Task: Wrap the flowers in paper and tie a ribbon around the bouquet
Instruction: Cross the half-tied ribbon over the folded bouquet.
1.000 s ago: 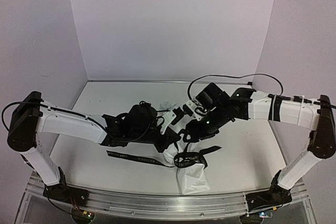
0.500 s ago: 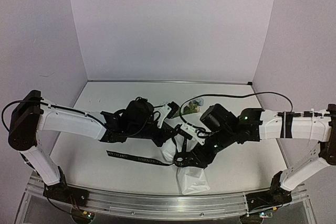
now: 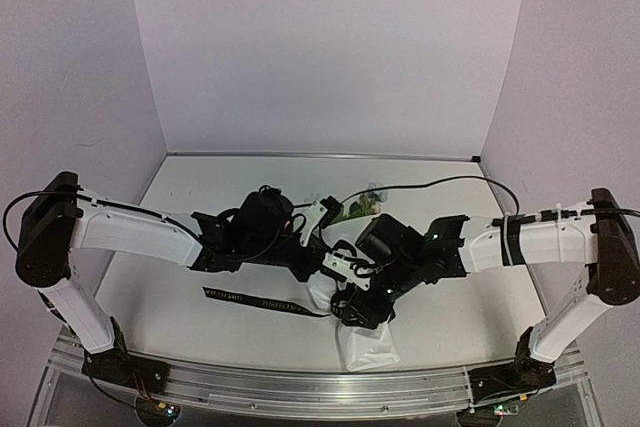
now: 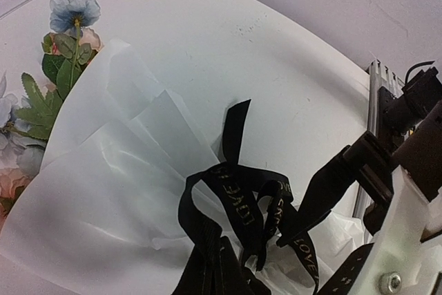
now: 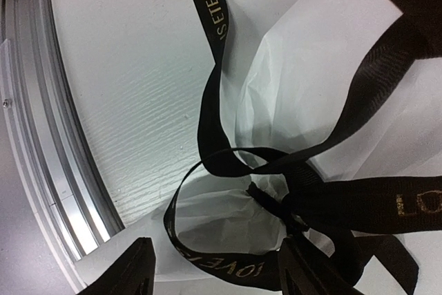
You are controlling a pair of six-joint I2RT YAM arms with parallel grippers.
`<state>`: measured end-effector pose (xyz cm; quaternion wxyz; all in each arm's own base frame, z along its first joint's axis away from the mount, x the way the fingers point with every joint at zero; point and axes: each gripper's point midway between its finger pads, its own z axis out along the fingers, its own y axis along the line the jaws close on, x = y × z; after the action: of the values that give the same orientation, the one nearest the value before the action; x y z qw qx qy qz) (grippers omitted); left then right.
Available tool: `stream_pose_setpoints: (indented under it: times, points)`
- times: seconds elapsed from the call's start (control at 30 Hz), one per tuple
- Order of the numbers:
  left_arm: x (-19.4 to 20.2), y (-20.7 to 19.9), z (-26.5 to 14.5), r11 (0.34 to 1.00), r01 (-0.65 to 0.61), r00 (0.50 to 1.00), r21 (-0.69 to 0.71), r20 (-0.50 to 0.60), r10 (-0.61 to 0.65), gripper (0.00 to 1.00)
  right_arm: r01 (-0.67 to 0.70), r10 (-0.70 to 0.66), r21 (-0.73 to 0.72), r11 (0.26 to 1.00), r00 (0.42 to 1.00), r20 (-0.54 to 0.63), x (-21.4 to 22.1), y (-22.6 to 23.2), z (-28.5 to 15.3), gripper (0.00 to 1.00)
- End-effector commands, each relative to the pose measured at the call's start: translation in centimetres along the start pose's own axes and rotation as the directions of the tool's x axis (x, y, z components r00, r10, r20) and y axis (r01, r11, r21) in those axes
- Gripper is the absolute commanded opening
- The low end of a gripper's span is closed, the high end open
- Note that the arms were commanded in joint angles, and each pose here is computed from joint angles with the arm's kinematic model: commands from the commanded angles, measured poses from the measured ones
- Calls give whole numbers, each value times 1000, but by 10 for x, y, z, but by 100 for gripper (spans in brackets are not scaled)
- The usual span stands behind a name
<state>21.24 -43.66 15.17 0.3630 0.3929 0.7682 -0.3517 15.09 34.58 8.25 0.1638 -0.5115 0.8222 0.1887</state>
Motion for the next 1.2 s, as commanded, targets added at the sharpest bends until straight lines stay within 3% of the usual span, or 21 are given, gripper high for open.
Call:
stream_pose_setpoints:
  times: [0.0,0.17,0.3,0.53,0.87,1.03,1.17]
  points:
    - [-2,3,-4,1000,-4,1000,-8,2,4,0,23,-26,41,999,998,61,-24,-1,-4,55]
    - [1,5,-6,1000,1,1000,-18,6,-1,0,8,-15,94,996,997,73,-21,-8,-14,20]
    - [2,6,-10,1000,16,1000,-26,20,-15,0,15,-23,147,989,998,50,-9,-16,-29,1]
    - [2,6,-18,999,31,999,-23,41,-30,0,50,-33,232,971,996,-77,38,-30,-48,0]
    - [8,-12,-19,997,28,999,77,20,-30,0,55,0,265,963,979,-202,97,-42,-29,0]
    - [16,-23,-29,991,30,999,133,5,-31,0,-89,125,226,970,981,-151,96,-35,-6,0]
    - [22,-31,-41,989,27,1000,146,-11,-26,0,-254,266,177,951,963,-45,75,-29,15,0]
